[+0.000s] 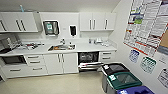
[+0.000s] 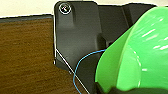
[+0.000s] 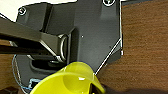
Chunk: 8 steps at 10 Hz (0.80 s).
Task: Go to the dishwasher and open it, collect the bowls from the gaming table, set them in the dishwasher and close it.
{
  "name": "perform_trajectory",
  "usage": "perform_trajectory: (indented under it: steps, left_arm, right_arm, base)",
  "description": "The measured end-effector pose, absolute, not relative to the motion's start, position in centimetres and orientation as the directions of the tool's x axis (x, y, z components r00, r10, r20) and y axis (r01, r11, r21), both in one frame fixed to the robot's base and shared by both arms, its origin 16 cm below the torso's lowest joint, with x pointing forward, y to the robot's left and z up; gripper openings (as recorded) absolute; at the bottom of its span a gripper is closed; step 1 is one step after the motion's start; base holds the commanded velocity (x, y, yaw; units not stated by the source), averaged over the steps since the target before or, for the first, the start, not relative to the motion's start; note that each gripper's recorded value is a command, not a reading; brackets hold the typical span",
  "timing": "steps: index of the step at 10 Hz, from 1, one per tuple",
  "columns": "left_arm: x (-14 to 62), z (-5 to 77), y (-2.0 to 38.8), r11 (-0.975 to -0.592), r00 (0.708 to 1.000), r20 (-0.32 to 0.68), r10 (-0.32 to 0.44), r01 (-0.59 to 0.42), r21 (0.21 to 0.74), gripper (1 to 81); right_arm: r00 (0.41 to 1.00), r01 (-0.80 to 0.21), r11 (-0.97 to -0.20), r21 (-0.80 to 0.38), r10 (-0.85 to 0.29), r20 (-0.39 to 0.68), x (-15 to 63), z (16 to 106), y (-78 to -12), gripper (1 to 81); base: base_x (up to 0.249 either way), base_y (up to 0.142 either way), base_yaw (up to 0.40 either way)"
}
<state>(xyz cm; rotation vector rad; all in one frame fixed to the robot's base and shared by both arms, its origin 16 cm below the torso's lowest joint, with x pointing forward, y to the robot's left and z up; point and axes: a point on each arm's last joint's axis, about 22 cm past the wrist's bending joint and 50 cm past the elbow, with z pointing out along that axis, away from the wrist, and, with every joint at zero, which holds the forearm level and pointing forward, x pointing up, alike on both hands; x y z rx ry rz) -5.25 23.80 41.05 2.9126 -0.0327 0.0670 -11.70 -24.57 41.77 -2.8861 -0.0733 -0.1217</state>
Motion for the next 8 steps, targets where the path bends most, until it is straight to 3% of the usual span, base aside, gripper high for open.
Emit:
perform_trajectory:
  steps: [8]
  left_arm:
    - [-5.30, 41.05, 23.77, -0.974, 0.999, 0.048, -0.017, -0.028, 0.226, 1.0]
  right_arm:
    - [0.995, 0.060, -0.967, -0.246, 0.040, 0.086, -12.01, 41.78, -24.63, 1.0]
  base:
    - [0.078, 0.000, 0.000]
